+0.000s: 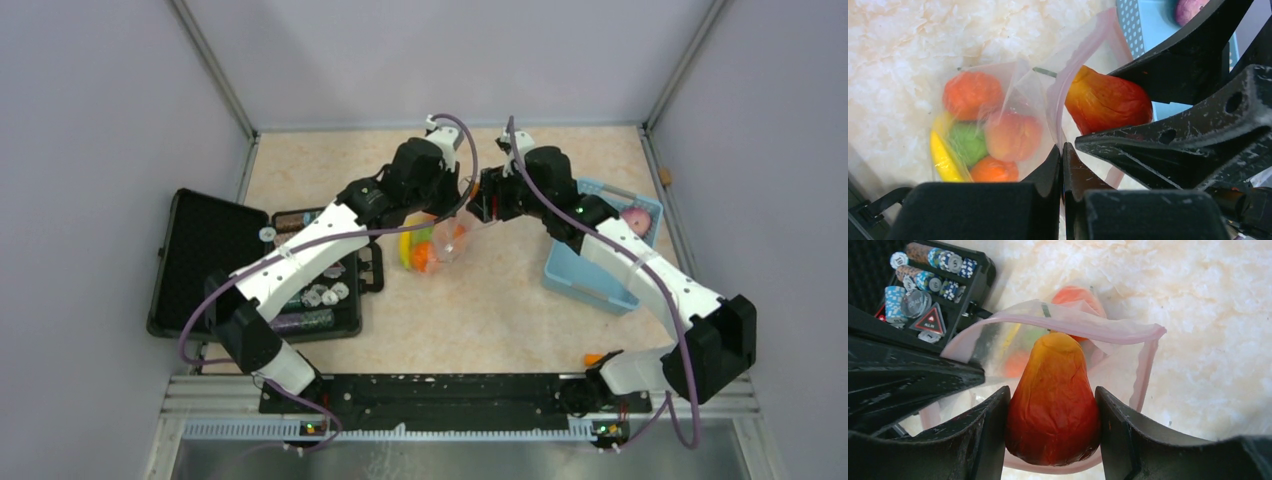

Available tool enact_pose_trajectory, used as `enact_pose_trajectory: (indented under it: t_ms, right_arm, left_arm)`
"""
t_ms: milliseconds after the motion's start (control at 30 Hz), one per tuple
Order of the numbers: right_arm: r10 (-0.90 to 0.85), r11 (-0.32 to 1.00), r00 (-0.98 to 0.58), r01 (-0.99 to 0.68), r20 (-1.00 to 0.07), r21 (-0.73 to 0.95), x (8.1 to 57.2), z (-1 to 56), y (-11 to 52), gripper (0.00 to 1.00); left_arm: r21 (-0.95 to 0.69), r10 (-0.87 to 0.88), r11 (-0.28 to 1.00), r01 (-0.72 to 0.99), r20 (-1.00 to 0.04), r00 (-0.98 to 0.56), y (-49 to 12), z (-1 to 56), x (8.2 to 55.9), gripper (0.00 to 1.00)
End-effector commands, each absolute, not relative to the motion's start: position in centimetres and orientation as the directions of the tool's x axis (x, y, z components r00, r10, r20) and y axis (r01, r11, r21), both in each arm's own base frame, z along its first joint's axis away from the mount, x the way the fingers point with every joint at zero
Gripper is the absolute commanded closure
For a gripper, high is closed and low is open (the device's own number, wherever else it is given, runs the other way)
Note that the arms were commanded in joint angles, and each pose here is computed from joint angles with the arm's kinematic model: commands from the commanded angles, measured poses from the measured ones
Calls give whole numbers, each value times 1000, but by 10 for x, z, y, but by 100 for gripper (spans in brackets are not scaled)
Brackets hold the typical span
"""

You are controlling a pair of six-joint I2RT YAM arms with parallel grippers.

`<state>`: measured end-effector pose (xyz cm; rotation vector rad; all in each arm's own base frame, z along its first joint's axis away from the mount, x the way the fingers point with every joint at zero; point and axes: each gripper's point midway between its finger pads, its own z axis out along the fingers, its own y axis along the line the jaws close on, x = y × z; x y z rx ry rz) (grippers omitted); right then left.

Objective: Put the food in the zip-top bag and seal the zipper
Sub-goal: Place the fake fruit in the zipper food storage bag.

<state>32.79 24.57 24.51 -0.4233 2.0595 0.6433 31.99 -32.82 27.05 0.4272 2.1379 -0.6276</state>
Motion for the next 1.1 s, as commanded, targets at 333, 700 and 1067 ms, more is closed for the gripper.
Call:
enact_pose_trajectory:
  t_ms: [333,700,1067]
  right_arm:
    - [-10,799,-515,-520,-857,303,322,258,246,60]
    - [25,819,-460,-500,-887,283,319,275,234,32]
    - [57,827,-441,-481,-896,290,316,280,228,29]
  left_arm:
    - [-266,44,819,508,-854,-518,-320,297,323,100]
    - [-301,3,786,541,-872,-490,-326,317,319,100]
    - [-305,11,779,548,-867,-499,-330,316,320,100]
